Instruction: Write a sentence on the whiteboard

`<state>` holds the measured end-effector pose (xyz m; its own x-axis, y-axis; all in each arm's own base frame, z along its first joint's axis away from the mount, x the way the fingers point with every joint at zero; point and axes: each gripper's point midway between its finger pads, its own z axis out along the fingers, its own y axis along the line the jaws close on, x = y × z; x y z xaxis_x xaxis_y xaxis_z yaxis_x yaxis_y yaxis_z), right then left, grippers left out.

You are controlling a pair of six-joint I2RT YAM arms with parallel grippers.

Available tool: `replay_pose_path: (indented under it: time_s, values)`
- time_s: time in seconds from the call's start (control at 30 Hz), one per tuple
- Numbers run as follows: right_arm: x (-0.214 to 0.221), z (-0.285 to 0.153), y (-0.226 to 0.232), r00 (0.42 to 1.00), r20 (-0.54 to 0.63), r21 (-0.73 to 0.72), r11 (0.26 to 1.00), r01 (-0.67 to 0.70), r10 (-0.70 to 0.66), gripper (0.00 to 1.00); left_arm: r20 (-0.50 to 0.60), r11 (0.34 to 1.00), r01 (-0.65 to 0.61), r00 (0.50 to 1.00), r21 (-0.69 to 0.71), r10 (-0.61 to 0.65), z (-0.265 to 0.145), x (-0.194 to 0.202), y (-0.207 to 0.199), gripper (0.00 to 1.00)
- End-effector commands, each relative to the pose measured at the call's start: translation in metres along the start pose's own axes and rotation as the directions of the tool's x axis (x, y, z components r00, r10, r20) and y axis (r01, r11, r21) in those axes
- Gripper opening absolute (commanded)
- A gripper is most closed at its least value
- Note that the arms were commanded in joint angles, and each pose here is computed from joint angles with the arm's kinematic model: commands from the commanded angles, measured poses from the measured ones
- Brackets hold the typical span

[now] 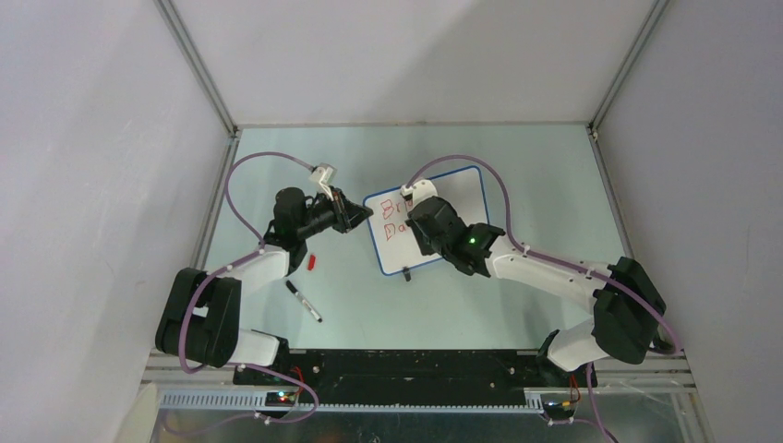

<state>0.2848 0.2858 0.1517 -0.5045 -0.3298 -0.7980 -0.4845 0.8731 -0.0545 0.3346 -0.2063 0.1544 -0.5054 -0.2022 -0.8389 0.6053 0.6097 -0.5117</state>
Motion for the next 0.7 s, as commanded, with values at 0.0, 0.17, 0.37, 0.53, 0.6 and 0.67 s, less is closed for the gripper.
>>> replay_pose_path:
  time_s: [0.0, 0.17, 0.37, 0.53, 0.6, 0.67]
  values:
    - [0.006, -0.002, -0.003, 1.000, -0.006, 0.017, 1.000, -0.012, 0.012, 0.00, 0.010, 0.999, -0.054, 0.999, 0.004, 0.054, 0.001, -0.009, -0.004, 0.20]
    - [0.011, -0.003, -0.001, 1.000, -0.016, 0.014, 1.000, -0.005, 0.005, 0.00, 0.011, 0.999, -0.054, 0.998, 0.005, 0.054, 0.001, -0.009, -0.005, 0.20]
    - [0.010, -0.002, 0.005, 1.000, -0.009, -0.004, 1.000, -0.004, 0.004, 0.00, 0.010, 0.999, -0.053, 0.999, 0.005, 0.053, 0.001, -0.009, -0.005, 0.20]
    - [0.006, 0.000, 0.010, 1.000, 0.006, -0.025, 1.000, -0.002, 0.003, 0.00, 0.010, 0.999, -0.054, 0.998, 0.006, 0.054, 0.001, -0.009, -0.005, 0.20]
    - [0.004, 0.000, 0.012, 1.000, 0.009, -0.032, 0.999, -0.002, 0.002, 0.00, 0.013, 0.998, -0.055, 0.998, 0.005, 0.055, 0.001, -0.010, -0.005, 0.20]
    - [0.002, 0.001, 0.014, 1.000, 0.011, -0.034, 0.999, 0.003, -0.003, 0.00, 0.012, 0.998, -0.055, 0.998, 0.007, 0.055, 0.001, -0.009, -0.005, 0.20]
